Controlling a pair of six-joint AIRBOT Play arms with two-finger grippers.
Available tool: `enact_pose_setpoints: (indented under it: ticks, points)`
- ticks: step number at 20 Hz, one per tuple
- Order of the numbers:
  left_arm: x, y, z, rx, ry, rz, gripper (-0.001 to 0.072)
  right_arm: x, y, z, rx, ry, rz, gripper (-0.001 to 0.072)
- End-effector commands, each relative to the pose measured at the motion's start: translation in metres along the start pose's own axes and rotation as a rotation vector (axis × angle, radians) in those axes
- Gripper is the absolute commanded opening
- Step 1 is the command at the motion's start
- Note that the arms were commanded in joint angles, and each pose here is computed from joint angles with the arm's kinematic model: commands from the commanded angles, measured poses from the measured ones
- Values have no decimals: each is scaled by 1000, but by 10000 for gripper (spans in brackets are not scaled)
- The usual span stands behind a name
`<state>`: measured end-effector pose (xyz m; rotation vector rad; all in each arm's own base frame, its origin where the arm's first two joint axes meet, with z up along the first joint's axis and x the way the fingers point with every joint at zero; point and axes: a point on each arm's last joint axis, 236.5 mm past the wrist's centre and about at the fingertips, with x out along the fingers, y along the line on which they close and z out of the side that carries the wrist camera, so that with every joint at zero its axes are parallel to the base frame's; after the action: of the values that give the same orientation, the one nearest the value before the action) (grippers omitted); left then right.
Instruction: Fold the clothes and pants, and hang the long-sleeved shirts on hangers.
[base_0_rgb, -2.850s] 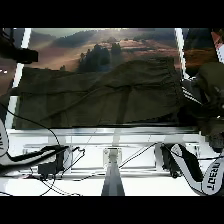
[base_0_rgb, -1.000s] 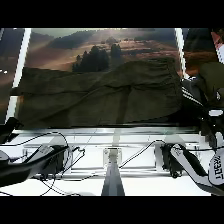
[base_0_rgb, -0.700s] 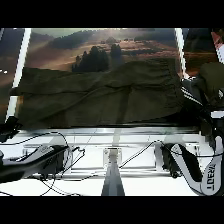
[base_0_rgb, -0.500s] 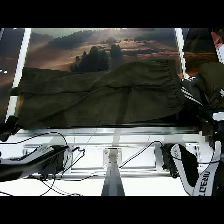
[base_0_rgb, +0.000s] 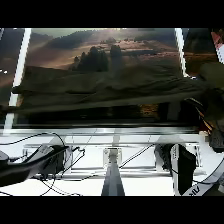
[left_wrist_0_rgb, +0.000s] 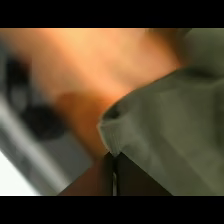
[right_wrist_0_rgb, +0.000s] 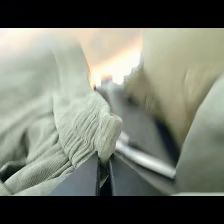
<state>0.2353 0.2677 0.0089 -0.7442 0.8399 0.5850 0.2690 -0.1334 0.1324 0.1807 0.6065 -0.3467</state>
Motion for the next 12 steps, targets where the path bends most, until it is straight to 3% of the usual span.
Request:
enact_pose_setpoints:
  ticks: [1,5,12]
  points:
    - [-52,-37,64,26,-276,-73,17,-41,-3,38,-78,-60,-51,25]
    - [-91,-63,90,78,-447,-120,17,-63,-5,28,-105,27,-78,25]
    - [-70,-126,91,205,-464,-189,12,-78,-14,29,-61,0,-137,24]
